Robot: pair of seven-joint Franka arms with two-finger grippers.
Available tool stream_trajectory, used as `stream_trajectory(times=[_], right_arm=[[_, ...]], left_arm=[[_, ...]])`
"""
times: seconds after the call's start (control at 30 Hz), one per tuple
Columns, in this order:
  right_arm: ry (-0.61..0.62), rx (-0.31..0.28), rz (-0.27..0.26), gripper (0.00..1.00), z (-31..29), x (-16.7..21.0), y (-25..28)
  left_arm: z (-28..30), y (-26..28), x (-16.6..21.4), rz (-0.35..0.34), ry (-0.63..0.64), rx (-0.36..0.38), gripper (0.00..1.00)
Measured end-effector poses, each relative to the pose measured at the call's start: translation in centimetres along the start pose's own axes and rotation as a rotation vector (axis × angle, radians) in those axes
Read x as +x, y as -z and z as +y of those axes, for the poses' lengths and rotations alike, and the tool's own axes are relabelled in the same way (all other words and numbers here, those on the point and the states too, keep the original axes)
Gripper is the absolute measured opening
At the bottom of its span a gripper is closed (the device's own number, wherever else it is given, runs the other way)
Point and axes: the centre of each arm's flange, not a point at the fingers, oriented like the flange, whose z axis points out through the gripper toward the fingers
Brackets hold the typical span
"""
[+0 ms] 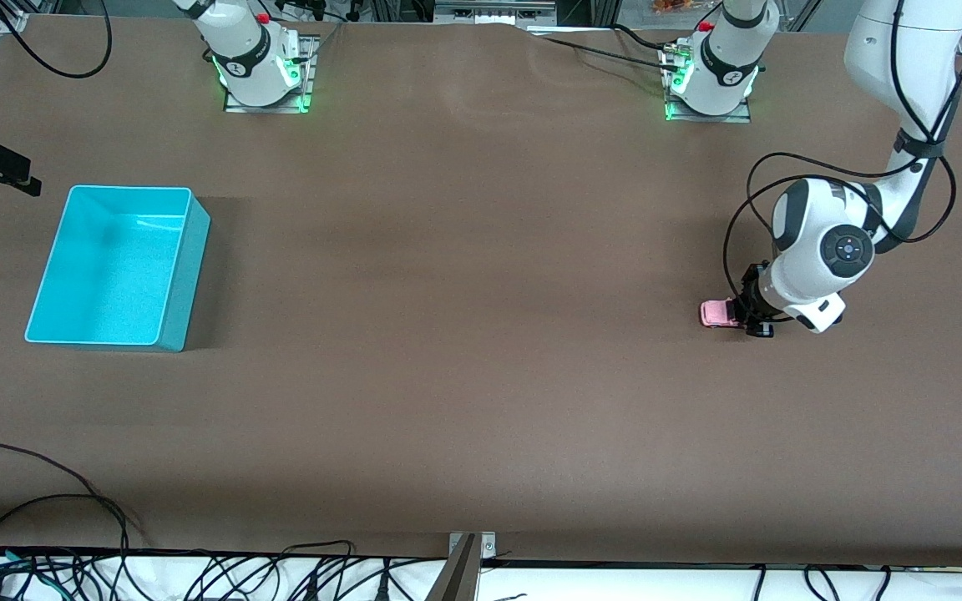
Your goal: Wind and store pink jeep toy
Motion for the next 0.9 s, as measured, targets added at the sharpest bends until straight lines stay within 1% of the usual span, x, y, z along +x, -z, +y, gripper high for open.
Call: stream_trajectory(times=[0.23, 0.43, 0.57, 0.73, 0.9], right_arm=[[0.0, 0.0, 0.0, 1.0, 0.0, 0.0, 0.0], [0.001, 0.0, 0.0, 1.0, 0.0, 0.0, 0.0], [0.001, 0.0, 0.0, 1.0, -0.1, 0.0, 0.0], [0.001, 0.0, 0.0, 1.0, -0.1, 0.0, 0.0], [0.002, 0.0, 0.0, 1.0, -0.1, 0.0, 0.0]], left_arm=[[-0.1, -0.1, 3.1, 0.001, 0.009, -0.002, 0.5], [-0.3, -0.3, 6.4, 0.053, -0.01, -0.006, 0.5], [-0.5, -0.4, 8.3, 0.066, -0.003, -0.012, 0.5], [-0.6, -0.5, 9.8, 0.087, -0.01, -0.014, 0.5], [-0.6, -0.5, 10.4, 0.095, -0.019, -0.015, 0.5]])
